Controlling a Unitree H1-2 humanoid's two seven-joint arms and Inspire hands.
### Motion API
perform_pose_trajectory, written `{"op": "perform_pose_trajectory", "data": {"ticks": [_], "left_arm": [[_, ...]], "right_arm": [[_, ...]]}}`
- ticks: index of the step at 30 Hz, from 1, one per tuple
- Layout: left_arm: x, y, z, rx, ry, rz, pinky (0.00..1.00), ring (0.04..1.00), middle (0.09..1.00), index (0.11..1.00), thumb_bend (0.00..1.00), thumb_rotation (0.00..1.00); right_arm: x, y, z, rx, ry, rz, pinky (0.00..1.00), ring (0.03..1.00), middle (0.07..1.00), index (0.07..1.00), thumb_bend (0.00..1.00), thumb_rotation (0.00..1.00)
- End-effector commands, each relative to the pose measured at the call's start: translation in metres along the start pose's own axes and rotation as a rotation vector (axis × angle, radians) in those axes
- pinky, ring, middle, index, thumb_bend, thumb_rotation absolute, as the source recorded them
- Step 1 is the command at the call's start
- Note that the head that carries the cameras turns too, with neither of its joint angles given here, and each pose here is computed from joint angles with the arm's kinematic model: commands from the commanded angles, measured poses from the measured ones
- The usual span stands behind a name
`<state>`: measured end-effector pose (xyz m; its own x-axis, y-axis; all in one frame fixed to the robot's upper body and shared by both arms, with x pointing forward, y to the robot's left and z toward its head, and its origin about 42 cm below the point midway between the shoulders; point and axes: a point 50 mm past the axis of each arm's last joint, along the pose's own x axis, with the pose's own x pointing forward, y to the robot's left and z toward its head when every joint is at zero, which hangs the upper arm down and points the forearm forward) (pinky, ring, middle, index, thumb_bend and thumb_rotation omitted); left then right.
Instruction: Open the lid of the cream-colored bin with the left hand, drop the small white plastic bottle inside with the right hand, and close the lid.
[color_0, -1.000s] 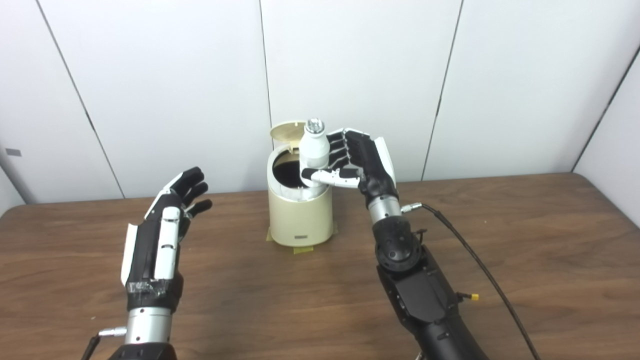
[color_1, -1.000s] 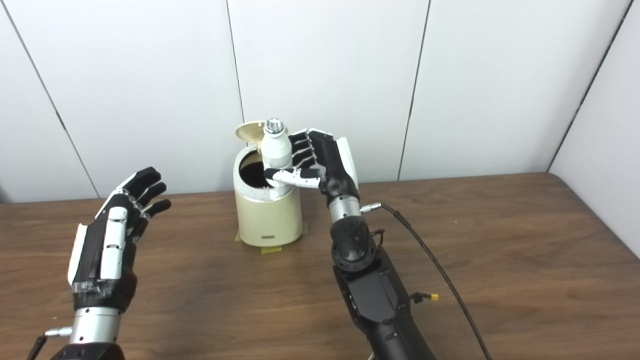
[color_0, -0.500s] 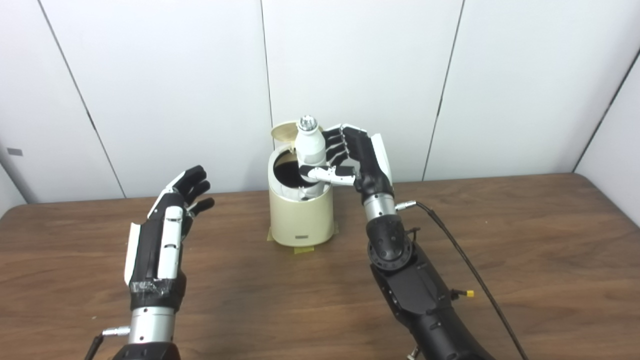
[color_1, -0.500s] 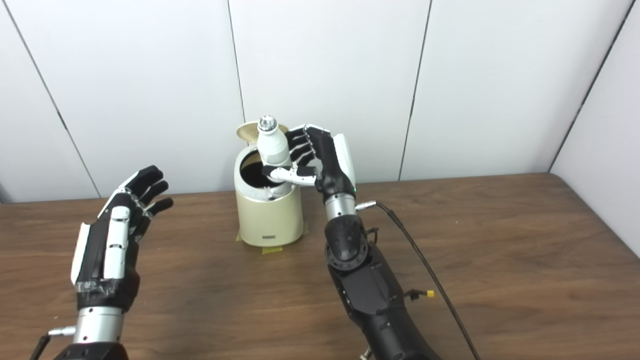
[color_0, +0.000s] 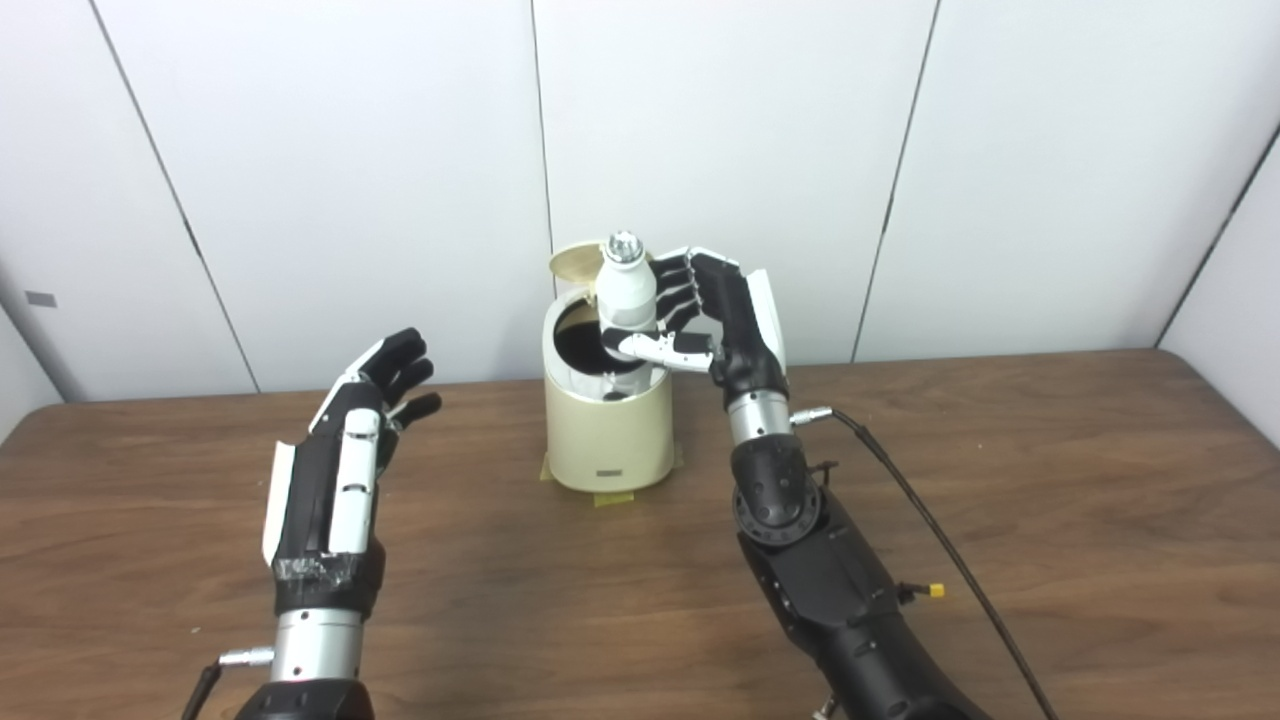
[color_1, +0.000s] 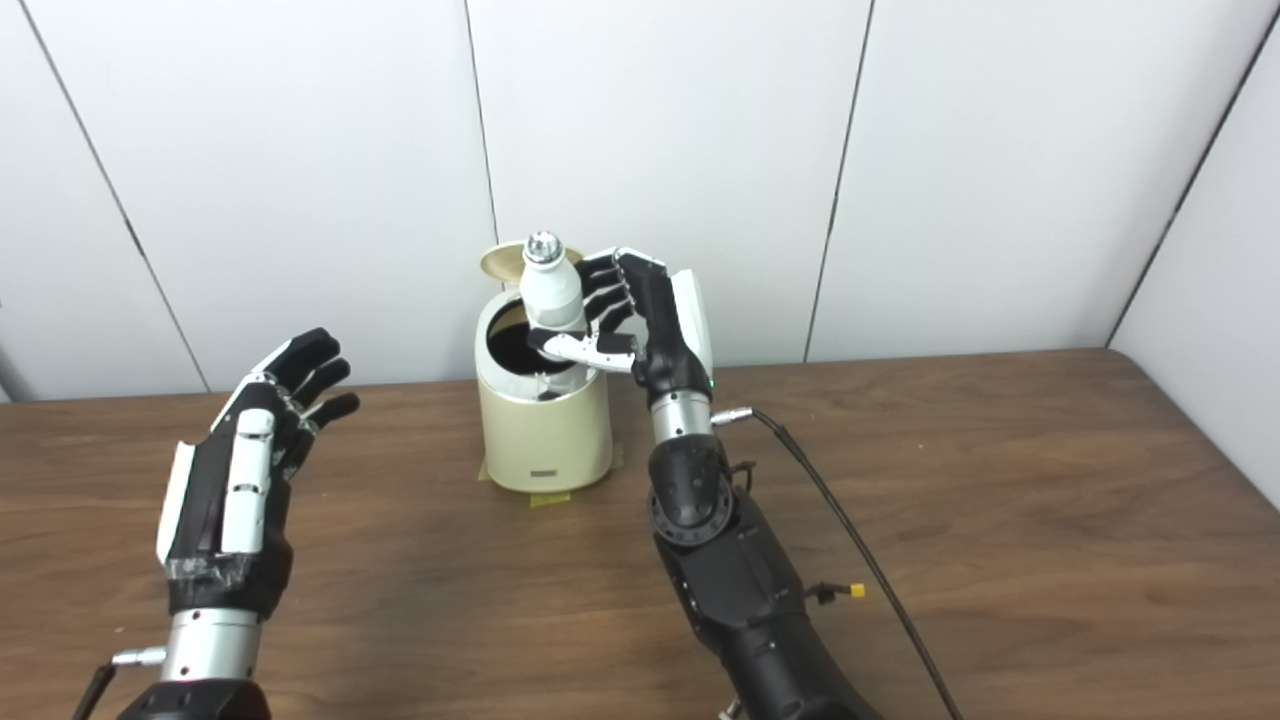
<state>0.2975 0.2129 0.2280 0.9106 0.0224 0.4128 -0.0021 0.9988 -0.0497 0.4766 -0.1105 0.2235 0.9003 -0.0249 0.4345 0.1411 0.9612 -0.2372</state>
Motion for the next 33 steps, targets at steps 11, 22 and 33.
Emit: {"op": "perform_pose_trajectory", "data": {"ticks": [11,22,33], "left_arm": [[0.008,-0.003,0.016,-0.004,-0.08,-0.005,0.79,0.855,0.864,0.84,0.4,0.86],[0.008,-0.004,0.016,-0.004,-0.081,-0.007,0.78,0.852,0.862,0.84,0.4,0.87],[0.008,-0.004,0.016,-0.006,-0.084,-0.004,0.79,0.857,0.864,0.837,0.4,0.85]], "right_arm": [[0.014,0.007,0.023,0.019,-0.072,0.013,0.33,0.429,0.47,0.511,0.52,0.0],[0.01,0.002,0.02,0.01,-0.057,0.013,0.33,0.426,0.461,0.511,0.52,0.0],[0.008,0.0,0.017,0.038,-0.036,0.041,0.38,0.446,0.479,0.501,0.52,0.0]]}}
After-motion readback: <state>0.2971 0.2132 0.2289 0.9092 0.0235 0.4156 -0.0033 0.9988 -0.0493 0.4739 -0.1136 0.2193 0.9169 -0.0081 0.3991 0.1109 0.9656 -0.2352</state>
